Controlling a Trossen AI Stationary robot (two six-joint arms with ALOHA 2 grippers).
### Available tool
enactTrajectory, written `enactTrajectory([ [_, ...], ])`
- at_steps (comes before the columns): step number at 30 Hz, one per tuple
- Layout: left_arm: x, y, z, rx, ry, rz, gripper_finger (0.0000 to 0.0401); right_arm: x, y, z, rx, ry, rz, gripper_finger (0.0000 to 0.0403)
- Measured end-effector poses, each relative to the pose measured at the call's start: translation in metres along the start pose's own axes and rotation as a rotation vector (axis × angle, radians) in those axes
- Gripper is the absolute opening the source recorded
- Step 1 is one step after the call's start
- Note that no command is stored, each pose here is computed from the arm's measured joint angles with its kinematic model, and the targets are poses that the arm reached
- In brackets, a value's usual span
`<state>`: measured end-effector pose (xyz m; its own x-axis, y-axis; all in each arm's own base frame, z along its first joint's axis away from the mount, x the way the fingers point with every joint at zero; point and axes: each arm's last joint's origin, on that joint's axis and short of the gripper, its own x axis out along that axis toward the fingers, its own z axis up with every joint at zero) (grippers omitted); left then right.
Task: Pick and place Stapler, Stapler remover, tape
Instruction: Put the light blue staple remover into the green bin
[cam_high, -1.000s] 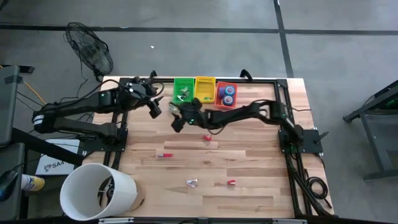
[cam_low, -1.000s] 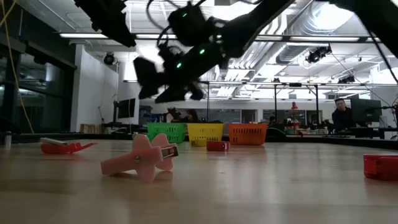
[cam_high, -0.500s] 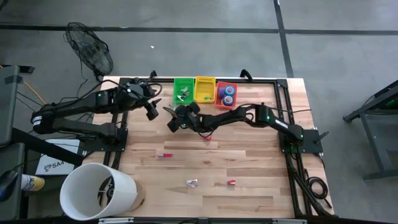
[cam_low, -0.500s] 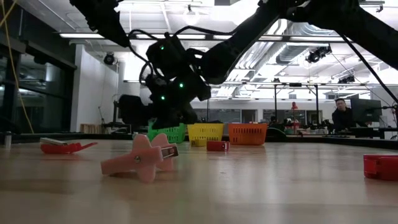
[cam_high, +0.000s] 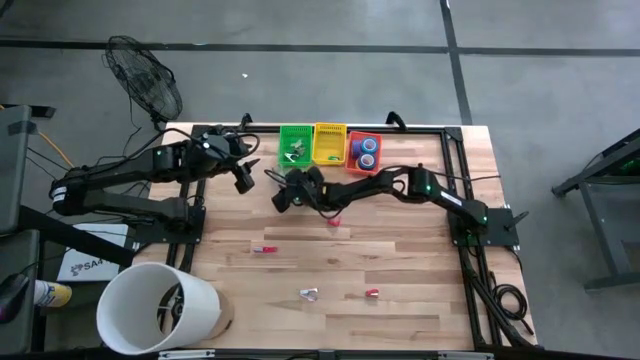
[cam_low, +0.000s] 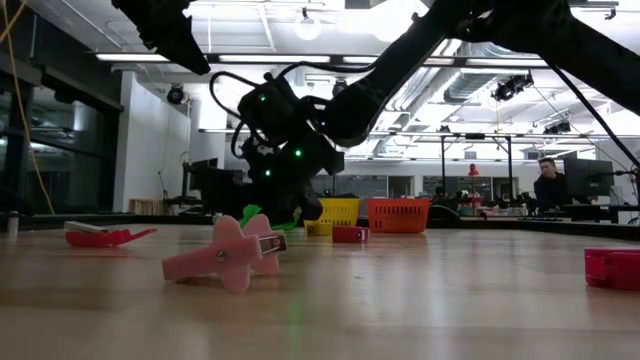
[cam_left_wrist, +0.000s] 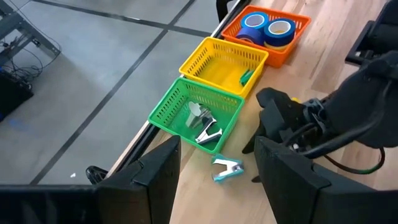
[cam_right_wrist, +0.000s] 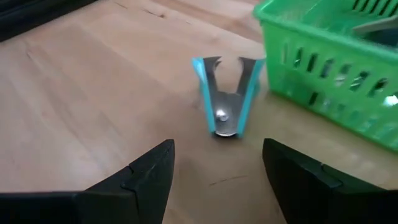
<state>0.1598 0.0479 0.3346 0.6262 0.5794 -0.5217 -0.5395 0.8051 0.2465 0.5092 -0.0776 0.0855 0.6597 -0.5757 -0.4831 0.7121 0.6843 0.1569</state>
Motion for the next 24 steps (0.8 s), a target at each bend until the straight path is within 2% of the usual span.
enactTrajectory([
  [24, 0.000, -0.001, 0.000, -0.001, 0.000, -0.021, 0.0199, 0.022, -0.008, -0.016, 0.031, -0.095, -0.004, 0.0236],
])
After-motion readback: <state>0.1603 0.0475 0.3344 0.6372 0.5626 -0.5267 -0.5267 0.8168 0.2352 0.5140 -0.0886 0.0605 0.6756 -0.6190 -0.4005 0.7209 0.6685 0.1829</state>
